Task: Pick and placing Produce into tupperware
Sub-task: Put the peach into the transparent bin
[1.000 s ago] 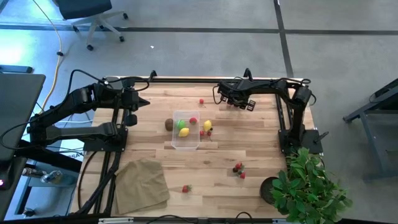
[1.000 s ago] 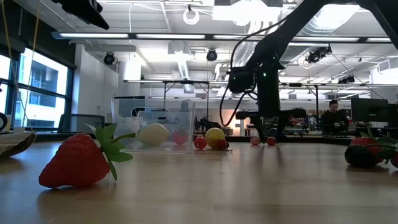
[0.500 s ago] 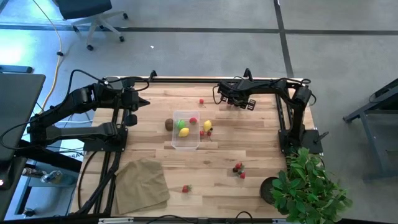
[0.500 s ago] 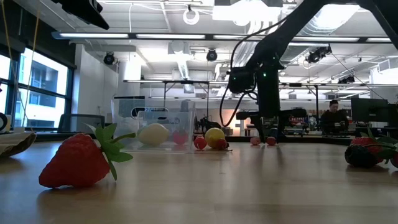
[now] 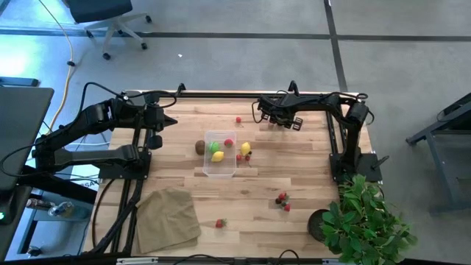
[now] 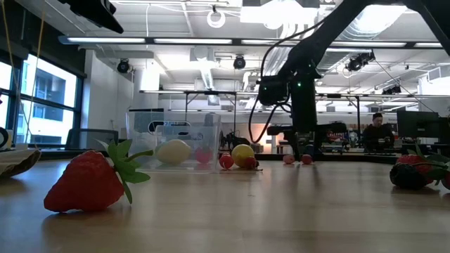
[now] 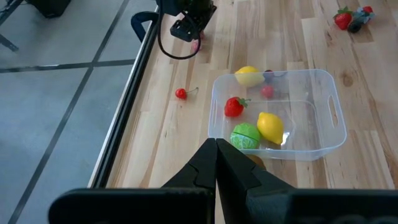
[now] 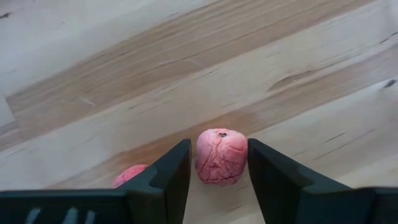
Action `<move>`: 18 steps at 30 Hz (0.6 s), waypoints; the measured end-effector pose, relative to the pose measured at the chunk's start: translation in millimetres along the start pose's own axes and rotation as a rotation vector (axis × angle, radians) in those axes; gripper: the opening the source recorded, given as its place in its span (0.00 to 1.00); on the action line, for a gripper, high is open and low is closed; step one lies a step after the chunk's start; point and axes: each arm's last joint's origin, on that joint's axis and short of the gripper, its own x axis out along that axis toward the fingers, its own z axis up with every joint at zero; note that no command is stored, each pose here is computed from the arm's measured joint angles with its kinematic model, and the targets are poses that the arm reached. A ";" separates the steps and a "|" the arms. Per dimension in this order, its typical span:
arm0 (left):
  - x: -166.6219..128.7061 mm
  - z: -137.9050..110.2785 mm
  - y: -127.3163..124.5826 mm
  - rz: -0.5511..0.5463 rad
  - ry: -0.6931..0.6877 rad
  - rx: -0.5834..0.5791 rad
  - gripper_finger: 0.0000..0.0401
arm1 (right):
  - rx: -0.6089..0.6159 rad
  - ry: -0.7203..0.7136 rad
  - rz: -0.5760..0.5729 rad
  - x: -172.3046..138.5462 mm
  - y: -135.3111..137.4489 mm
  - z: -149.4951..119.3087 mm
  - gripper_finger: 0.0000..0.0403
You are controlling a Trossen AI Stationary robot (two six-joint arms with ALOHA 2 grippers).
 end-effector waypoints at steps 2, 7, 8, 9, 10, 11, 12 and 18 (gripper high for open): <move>0.1 0.0 0.0 0.000 0.000 0.000 0.00 | 0.002 -0.001 0.004 -0.1 0.3 0.1 0.33; 0.1 -0.1 0.0 0.000 0.001 0.000 0.00 | 0.006 -0.004 0.014 0.0 1.4 0.3 0.27; 0.1 0.0 0.0 0.000 0.000 0.000 0.00 | 0.006 -0.004 0.016 0.0 1.6 0.3 0.26; 0.1 0.0 0.0 0.000 0.000 0.000 0.00 | 0.007 -0.004 0.018 0.0 1.8 0.4 0.25; 0.1 0.0 0.0 0.000 0.000 0.000 0.00 | 0.008 -0.005 0.021 -0.1 2.0 0.4 0.24; 0.1 0.0 0.0 0.000 0.000 0.000 0.00 | 0.008 -0.005 0.021 0.0 2.1 0.4 0.24; 0.2 0.0 0.0 0.000 0.000 0.000 0.00 | 0.008 -0.005 0.022 0.0 2.2 0.4 0.24; 0.1 0.0 0.0 0.000 0.000 0.000 0.00 | 0.008 -0.011 0.030 -0.1 3.1 0.7 0.24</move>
